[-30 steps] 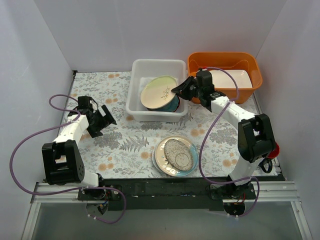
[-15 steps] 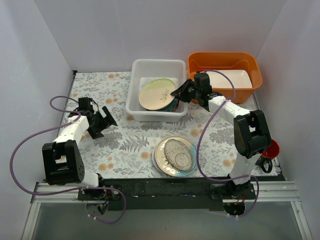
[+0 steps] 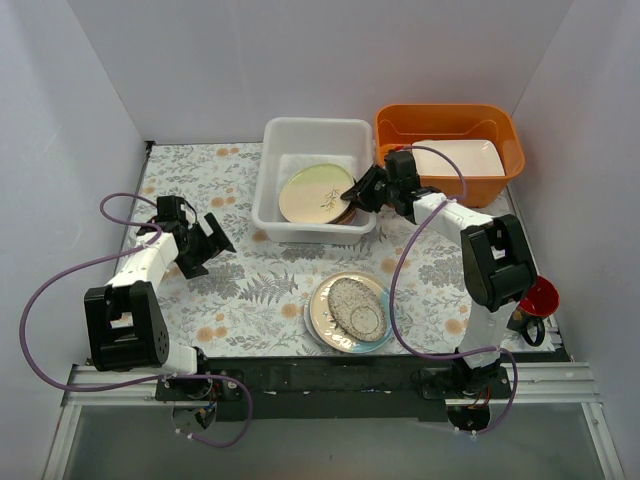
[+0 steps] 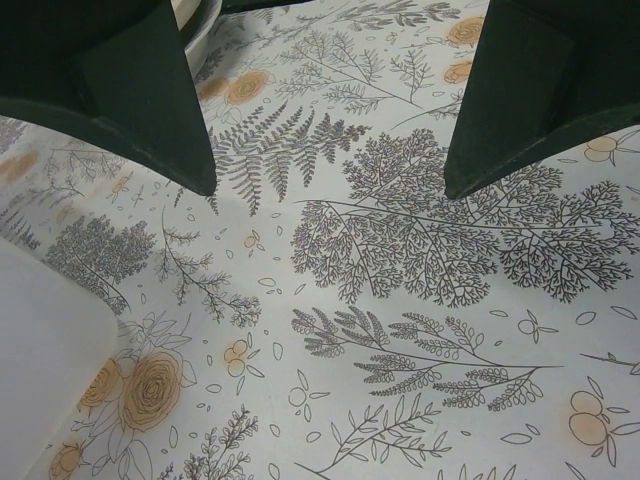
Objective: Place the plates into the plastic bin on the countertop
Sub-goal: Place the plate in the plastic bin.
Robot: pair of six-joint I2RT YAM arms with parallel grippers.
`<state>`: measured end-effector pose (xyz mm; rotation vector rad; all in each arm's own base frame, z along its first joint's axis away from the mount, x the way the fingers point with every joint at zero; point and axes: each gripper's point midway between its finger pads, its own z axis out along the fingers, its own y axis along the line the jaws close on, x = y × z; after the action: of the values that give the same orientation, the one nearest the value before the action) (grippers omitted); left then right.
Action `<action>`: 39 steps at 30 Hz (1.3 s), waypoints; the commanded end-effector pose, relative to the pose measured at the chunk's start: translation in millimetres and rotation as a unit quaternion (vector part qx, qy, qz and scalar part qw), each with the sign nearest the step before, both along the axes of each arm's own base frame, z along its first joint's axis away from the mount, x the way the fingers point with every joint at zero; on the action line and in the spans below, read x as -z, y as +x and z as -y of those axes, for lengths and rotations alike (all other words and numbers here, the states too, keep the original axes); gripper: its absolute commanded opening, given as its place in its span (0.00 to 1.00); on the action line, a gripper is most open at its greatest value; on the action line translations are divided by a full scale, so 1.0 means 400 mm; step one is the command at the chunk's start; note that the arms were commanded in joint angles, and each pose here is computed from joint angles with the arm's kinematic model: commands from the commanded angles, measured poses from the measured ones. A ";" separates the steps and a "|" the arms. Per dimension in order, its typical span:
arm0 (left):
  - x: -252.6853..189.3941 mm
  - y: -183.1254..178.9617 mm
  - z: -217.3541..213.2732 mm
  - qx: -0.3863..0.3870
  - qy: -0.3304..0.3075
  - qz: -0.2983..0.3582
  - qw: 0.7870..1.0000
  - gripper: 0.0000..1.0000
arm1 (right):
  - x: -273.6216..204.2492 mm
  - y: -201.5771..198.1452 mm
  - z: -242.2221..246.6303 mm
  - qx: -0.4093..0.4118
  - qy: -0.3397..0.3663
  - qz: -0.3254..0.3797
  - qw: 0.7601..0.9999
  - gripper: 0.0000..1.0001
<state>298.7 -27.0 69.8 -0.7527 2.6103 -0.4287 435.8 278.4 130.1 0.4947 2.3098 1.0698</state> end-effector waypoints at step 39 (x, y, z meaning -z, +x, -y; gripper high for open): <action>-0.107 0.002 0.010 0.007 -0.008 0.055 0.998 0.98 | -0.269 -0.026 0.035 -0.009 -0.012 0.127 0.992 0.93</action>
<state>295.5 -31.8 88.8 -0.7306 2.5687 -0.4696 419.8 261.8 196.9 0.3662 2.2002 1.0119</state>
